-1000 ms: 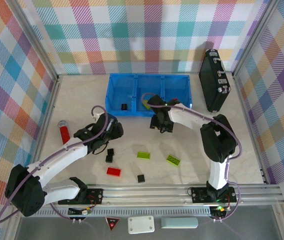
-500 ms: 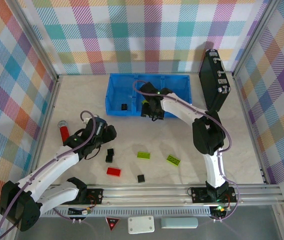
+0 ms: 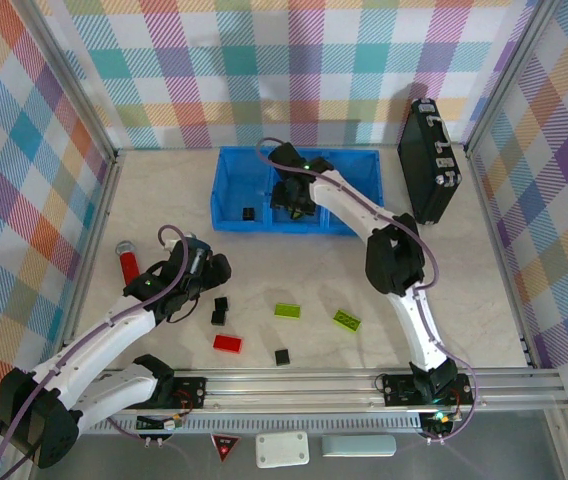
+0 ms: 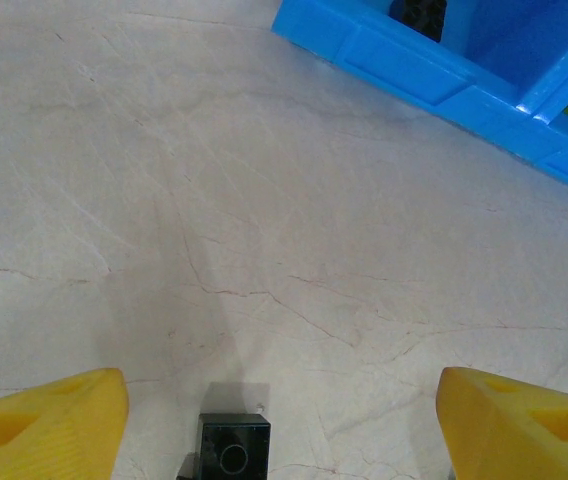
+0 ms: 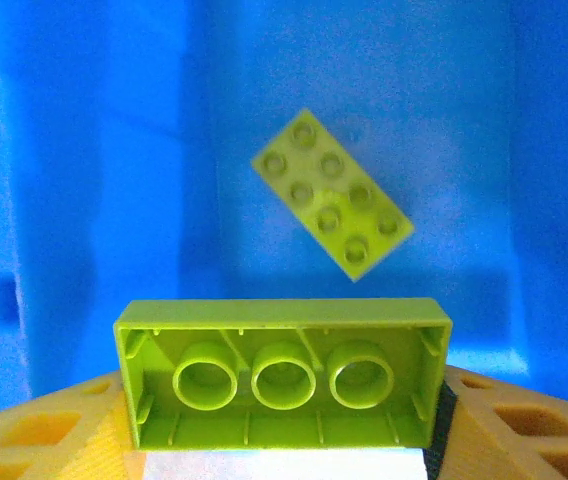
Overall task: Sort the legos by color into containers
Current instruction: Place the lego in the container.
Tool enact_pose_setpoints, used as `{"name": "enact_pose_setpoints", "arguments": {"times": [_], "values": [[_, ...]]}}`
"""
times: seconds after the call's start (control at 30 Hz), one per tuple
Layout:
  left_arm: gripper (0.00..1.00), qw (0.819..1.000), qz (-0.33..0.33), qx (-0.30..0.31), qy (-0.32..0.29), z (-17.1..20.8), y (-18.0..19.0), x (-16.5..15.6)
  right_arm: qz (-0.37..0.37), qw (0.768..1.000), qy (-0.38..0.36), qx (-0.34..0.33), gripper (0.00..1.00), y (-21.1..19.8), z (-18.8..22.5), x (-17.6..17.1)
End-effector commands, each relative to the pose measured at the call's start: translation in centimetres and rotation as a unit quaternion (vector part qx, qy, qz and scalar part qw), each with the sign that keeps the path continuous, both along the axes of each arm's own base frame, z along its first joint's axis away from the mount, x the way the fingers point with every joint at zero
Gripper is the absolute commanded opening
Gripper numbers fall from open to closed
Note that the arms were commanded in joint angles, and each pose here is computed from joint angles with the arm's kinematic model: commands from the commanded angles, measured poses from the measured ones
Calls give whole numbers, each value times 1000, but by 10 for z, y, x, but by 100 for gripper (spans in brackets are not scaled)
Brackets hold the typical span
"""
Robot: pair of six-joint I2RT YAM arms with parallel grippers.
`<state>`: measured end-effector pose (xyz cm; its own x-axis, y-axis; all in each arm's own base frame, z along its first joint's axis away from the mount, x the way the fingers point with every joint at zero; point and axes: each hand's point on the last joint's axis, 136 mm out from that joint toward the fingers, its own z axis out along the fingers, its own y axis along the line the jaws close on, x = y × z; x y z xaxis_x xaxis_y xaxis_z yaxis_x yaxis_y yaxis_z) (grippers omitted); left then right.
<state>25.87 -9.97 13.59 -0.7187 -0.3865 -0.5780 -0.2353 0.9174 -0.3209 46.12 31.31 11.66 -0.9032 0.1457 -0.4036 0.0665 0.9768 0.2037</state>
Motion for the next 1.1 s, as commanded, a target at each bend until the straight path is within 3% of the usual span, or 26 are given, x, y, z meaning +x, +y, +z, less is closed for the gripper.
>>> {"name": "enact_pose_setpoints", "arguments": {"times": [0.0,0.47,0.8,1.07], "values": [[81,1000,16,1,12,-5,9,-7,-10,1000,-12,-11,66,-4,1,17],[81,1000,21,4,11,-7,11,-7,-49,998,-38,-12,67,-20,-30,67],[81,1000,22,6,14,-7,11,-7,-53,998,-29,-21,67,-32,-50,77],[82,1000,21,5,14,-7,12,-9,-50,998,-40,-5,73,-28,-38,80]]}}
